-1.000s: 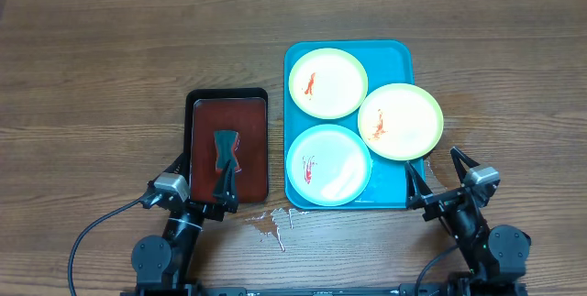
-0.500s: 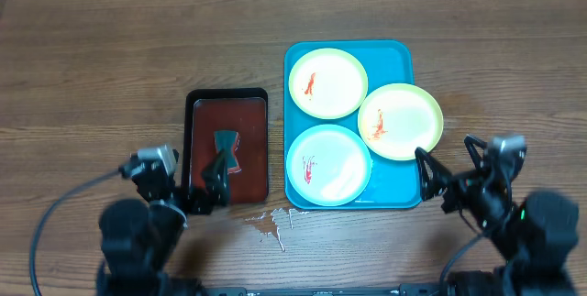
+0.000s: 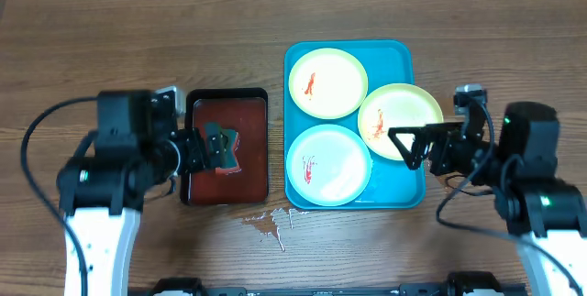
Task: Clean dirty plates on tray and stack at the side
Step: 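Move left gripper to the sponge and right gripper to the white plate rim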
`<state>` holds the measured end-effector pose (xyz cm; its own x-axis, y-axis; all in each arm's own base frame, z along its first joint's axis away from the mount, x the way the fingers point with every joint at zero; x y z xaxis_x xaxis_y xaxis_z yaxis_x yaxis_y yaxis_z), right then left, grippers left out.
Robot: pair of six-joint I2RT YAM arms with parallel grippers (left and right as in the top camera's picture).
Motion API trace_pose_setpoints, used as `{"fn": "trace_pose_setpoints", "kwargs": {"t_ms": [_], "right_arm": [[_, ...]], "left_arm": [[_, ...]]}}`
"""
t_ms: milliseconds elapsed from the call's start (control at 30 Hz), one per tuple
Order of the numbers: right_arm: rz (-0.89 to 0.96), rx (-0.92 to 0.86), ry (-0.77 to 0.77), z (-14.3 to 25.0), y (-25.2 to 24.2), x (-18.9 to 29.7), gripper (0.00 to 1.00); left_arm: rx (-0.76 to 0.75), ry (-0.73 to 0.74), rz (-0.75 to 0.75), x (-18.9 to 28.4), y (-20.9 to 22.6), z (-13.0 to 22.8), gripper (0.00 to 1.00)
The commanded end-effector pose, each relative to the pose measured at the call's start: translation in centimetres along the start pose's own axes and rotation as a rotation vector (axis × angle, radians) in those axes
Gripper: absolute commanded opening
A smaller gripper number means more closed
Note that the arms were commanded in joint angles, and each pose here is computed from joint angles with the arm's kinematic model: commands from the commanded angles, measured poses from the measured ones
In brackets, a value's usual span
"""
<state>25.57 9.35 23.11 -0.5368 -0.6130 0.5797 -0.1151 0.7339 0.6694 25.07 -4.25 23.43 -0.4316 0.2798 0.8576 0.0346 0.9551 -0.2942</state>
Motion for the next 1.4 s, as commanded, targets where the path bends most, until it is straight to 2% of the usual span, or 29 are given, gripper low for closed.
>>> {"fn": "trace_pose_setpoints", "kwargs": {"t_ms": [0, 167, 333, 433, 500, 533, 567, 667, 767, 833, 1033, 1133, 1233, 1367], "right_arm": [[0.158, -0.088, 0.057, 0.5, -2.3, -1.7, 1.0], [0.399, -0.107, 0.203, 3.2, -6.0, -5.6, 1.0], [0.427, -0.064, 0.348, 5.8, -6.9, -10.2, 1.0], [0.456, -0.047, 0.392, 6.8, -7.7, -12.2, 0.69], [0.504, -0.047, 0.413, 7.4, -8.8, -13.0, 0.6], [0.522, -0.067, 0.422, 7.7, -9.3, -13.3, 0.48], [0.53, -0.081, 0.432, 8.0, -9.7, -13.6, 0.4], [0.546, -0.097, 0.448, 8.8, -10.7, -14.4, 0.25], [0.533, -0.096, 0.432, 8.7, -11.0, -15.2, 0.19], [0.515, -0.085, 0.403, 8.1, -10.8, -15.7, 0.06], [0.571, -0.114, 0.321, 6.8, -11.4, -15.8, 0.04], [0.571, -0.123, 0.309, 6.7, -11.4, -15.9, 0.04], [0.576, -0.128, 0.309, 6.7, -11.5, -15.9, 0.04], [0.577, -0.128, 0.31, 6.7, -11.5, -15.8, 0.04]], "left_arm": [[-0.015, 0.064, 0.08, -0.6, -1.1, 0.1, 1.0], [0.003, 0.124, 0.125, -1.8, -1.5, 0.3, 1.0], [-0.037, 0.14, 0.118, -1.9, -1.3, 0.7, 0.93], [-0.041, 0.141, 0.074, -2.0, -0.6, 0.7, 0.93], [-0.039, 0.149, 0.066, -2.0, -0.5, 0.9, 0.93], [-0.038, 0.152, 0.066, -1.9, -0.5, 1.0, 0.93], [-0.038, 0.154, 0.063, -1.9, -0.4, 1.0, 0.93], [-0.041, 0.149, 0.052, -2.0, -0.3, 0.9, 0.94], [-0.046, 0.135, 0.037, -2.0, 0.0, 0.6, 0.93], [-0.049, 0.125, 0.038, -2.2, 0.0, 0.4, 0.89], [0.009, 0.164, 0.039, -3.9, -0.5, 0.7, 0.78], [-0.007, 0.221, -0.108, -5.7, 0.7, 1.2, 0.75], [0.062, 0.277, -0.307, -7.2, 2.7, 1.8, 0.74], [0.116, 0.352, -0.353, -10.0, 3.6, 2.2, 0.65]]}}
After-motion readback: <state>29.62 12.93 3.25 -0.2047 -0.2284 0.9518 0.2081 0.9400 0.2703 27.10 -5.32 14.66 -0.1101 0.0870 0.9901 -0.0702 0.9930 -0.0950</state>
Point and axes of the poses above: each gripper's point midway between its finger pads, its own x axis back along the fingers, its own y axis along the line the jaws close on, z = x × y, the point moved 2 cm from there along x, back along the fingers, and after that the axes turned 9 degrees about -x, right-handed, at the moved point
